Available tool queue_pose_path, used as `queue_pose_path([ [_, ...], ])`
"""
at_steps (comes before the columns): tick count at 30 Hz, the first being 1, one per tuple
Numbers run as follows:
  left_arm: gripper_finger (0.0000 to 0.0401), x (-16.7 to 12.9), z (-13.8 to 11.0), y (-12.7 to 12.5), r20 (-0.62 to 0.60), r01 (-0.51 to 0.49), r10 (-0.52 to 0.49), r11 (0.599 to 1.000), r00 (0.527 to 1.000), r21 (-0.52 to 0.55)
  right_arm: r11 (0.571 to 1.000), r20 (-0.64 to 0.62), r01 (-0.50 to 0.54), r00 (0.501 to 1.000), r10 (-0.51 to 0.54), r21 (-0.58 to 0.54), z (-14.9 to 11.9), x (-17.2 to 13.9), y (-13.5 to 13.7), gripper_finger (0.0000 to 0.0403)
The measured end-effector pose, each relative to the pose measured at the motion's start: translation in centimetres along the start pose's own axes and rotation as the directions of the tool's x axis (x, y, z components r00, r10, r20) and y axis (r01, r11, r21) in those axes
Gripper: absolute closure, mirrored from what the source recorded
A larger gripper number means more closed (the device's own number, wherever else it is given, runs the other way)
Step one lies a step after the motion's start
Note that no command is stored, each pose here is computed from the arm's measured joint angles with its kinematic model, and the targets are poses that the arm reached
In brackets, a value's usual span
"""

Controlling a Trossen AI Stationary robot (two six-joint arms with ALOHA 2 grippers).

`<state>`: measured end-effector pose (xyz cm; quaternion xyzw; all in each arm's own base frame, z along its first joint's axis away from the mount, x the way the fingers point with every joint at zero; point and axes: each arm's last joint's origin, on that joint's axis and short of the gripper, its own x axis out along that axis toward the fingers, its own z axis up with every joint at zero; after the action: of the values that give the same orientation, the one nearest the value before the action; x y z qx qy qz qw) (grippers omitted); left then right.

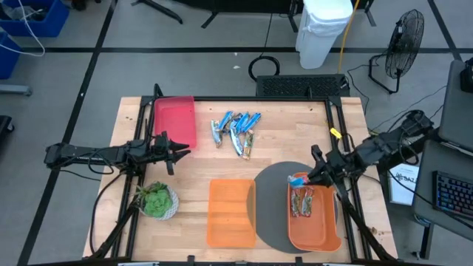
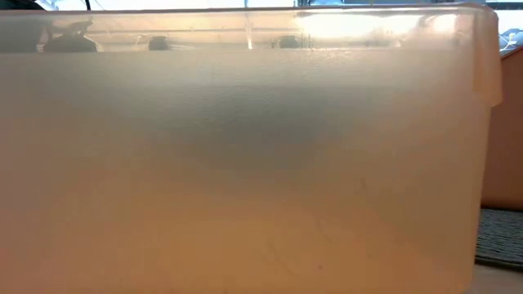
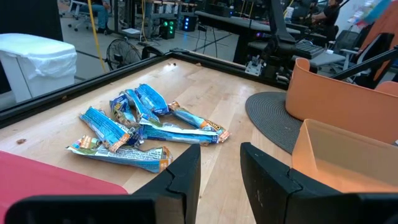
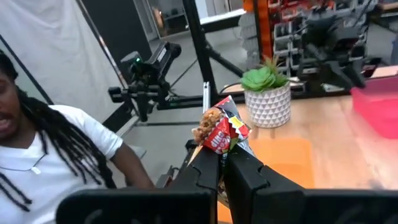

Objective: Pick and place Granola Bars by type
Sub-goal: Put the orange granola bar into the right orange bin

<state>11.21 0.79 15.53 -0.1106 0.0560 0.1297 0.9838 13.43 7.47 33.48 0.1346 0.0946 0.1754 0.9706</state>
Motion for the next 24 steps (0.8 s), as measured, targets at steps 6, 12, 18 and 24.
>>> queue_pose_path([
  [6, 0.0283, 0.0, 0.0, 0.0, 0.001, 0.000, 0.000, 1.000, 1.000, 0.000, 0.995, -0.148, 0.097, 0.984, -0.096, 0.003, 0.9, 1.4, 2.3, 0.0399],
  [12, 0.0283, 0.0, 0.0, 0.0, 0.000, 0.000, 0.000, 1.000, 1.000, 0.000, 0.984, -0.272, 0.179, 0.947, -0.168, 0.017, 1.0, 3.1, 4.2, 0.0399],
  [18, 0.0283, 0.0, 0.0, 0.0, 0.000, 0.000, 0.000, 1.000, 1.000, 0.000, 0.963, -0.391, 0.250, 0.900, -0.193, 0.101, -0.4, 4.6, 5.0, 0.0399],
  [24, 0.0283, 0.0, 0.0, 0.0, 0.000, 0.000, 0.000, 1.000, 1.000, 0.000, 0.912, -0.512, 0.356, 0.833, -0.210, 0.204, -1.8, 5.1, 4.8, 0.0399],
])
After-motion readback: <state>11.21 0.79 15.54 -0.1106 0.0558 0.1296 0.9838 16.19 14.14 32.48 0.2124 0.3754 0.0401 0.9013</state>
